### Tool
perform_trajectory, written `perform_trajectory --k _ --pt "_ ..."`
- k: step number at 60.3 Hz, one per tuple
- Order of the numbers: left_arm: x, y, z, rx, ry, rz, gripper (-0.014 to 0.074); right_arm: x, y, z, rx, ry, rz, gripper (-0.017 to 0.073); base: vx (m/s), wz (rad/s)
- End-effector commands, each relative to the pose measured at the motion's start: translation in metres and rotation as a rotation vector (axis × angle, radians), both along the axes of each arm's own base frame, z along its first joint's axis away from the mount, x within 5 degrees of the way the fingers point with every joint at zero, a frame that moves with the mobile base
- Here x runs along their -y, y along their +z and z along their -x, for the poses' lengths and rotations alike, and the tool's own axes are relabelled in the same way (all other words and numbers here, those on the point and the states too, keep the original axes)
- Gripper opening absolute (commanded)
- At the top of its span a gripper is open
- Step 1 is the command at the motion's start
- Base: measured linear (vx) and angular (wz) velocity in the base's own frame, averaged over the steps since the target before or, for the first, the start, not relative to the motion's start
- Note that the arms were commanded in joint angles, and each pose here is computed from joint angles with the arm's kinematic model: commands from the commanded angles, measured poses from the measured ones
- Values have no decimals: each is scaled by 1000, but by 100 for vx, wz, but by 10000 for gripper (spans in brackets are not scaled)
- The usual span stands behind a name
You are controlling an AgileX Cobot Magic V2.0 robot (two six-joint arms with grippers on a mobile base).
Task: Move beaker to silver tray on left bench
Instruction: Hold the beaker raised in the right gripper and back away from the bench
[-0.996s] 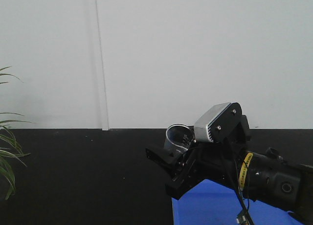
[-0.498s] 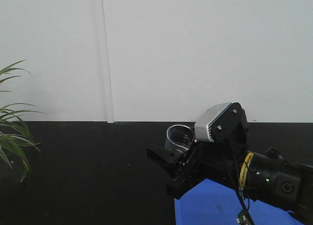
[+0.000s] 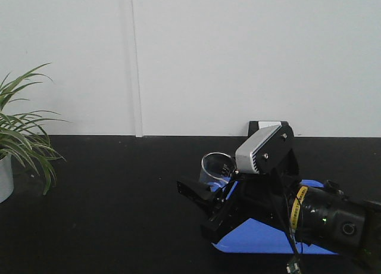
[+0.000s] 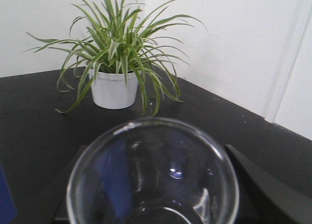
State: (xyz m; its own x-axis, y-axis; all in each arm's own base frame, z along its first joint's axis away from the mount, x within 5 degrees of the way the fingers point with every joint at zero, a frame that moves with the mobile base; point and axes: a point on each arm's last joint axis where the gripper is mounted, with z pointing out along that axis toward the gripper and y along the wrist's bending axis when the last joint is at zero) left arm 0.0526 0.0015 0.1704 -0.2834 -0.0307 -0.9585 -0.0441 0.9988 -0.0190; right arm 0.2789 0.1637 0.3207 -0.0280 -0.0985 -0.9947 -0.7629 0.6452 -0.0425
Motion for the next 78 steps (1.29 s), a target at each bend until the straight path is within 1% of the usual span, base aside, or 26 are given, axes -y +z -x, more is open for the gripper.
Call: perform_trajectory --k 1,53,78 --pt "0 1 -2 69 3 5 1 1 26 6 64 21 -80 -11 -23 -3" --pt "0 1 -2 69 3 5 1 1 26 6 64 21 -80 -11 -24 -5" --pt "0 1 -2 69 3 5 1 1 26 6 64 21 -80 -11 -21 8"
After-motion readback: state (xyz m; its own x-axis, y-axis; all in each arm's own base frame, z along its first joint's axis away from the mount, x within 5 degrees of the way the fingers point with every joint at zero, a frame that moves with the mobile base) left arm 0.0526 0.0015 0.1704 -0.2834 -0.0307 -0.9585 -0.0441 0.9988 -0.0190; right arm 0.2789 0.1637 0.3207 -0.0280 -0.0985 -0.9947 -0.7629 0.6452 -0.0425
